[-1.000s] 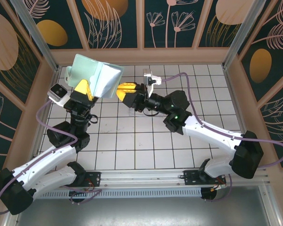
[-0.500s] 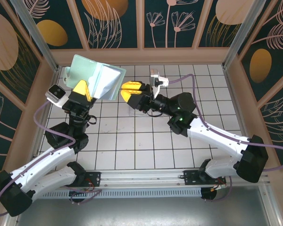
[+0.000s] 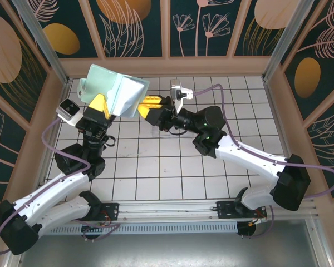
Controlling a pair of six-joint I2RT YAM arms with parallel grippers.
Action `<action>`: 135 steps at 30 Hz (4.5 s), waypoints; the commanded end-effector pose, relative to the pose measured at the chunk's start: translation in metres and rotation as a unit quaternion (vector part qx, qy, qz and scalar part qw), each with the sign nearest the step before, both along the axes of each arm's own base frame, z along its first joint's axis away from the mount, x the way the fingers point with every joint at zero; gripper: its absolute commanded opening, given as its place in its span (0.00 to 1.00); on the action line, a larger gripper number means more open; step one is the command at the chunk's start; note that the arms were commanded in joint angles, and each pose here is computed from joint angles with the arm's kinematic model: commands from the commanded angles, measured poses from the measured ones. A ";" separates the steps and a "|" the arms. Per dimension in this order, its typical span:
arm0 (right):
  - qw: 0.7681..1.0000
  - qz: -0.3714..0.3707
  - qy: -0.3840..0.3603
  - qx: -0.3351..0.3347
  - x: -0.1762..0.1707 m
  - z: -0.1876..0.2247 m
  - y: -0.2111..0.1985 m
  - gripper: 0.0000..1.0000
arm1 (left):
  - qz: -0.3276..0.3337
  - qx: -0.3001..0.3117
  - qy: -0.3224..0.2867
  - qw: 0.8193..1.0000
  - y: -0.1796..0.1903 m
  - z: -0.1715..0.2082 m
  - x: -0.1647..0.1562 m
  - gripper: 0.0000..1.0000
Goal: Take the credit cards out of the card holder
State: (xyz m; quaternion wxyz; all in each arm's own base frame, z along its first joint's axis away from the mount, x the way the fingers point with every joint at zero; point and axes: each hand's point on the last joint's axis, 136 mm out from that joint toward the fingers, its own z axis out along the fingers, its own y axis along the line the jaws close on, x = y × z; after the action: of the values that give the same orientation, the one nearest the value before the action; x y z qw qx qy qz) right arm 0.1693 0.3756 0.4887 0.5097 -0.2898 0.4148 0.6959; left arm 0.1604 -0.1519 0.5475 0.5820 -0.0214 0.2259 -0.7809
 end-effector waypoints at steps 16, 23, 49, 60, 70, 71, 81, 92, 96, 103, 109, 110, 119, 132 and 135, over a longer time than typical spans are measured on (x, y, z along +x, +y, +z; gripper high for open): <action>0.990 0.054 -0.103 0.082 -0.043 0.047 -0.018 0.15 | -0.011 -0.016 -0.016 1.000 0.005 0.008 -0.007 0.00; 0.993 0.030 -0.094 0.066 -0.035 0.045 -0.015 0.00 | -0.001 -0.006 0.000 1.000 0.004 0.001 -0.002 0.00; 0.930 -0.049 0.178 -0.317 0.011 -0.197 -0.024 0.00 | 0.282 0.241 0.364 0.854 0.062 -0.239 0.062 0.72; 0.869 0.020 0.280 -0.408 -0.005 -0.306 -0.019 0.00 | 0.307 0.257 0.395 0.827 0.078 -0.273 0.057 0.72; 0.767 -0.089 0.366 -0.520 0.006 -0.376 -0.074 0.00 | 0.299 0.295 0.397 0.816 0.065 -0.279 0.064 0.71; 0.754 -0.103 0.375 -0.530 0.008 -0.383 -0.082 0.00 | 0.297 0.310 0.399 0.810 0.061 -0.283 0.066 0.71; 0.701 -0.134 0.418 -0.562 0.011 -0.416 -0.120 0.00 | 0.237 0.469 0.392 0.755 -0.002 -0.305 0.092 0.68; 0.636 -0.245 0.452 -0.575 0.024 -0.427 -0.178 0.11 | 0.020 0.604 0.336 0.723 -0.114 -0.336 0.093 0.55; 0.605 -0.315 0.454 -0.573 0.038 -0.420 -0.199 0.44 | -0.008 0.623 0.340 0.704 -0.138 -0.346 0.089 0.52; 0.608 -0.386 0.466 -0.514 0.061 -0.378 -0.208 0.53 | -0.033 0.650 0.362 0.667 -0.173 -0.366 0.089 0.48; 0.676 -0.319 0.503 -0.433 0.063 -0.351 -0.180 0.51 | -0.093 0.652 0.381 0.649 -0.210 -0.391 0.085 0.33; 0.684 -0.302 0.516 -0.418 0.062 -0.350 -0.175 0.50 | -0.097 0.653 0.386 0.644 -0.215 -0.398 0.083 0.32; 0.697 -0.192 0.598 -0.347 0.057 -0.366 -0.145 0.28 | -0.088 0.654 0.471 0.585 -0.218 -0.455 0.089 0.09; 0.652 -0.156 0.649 -0.359 0.052 -0.425 -0.133 0.23 | -0.046 0.683 0.501 0.530 -0.191 -0.495 0.087 0.07; 0.638 -0.161 0.658 -0.367 0.047 -0.440 -0.140 0.22 | -0.031 0.687 0.502 0.524 -0.178 -0.498 0.084 0.08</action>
State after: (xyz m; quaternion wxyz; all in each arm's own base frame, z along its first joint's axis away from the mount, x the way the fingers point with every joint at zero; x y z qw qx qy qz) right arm 0.2181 0.2383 0.0570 0.0631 0.1446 0.9047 0.3958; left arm 0.2483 -0.3497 0.0591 0.1765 0.0101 0.9389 -0.2954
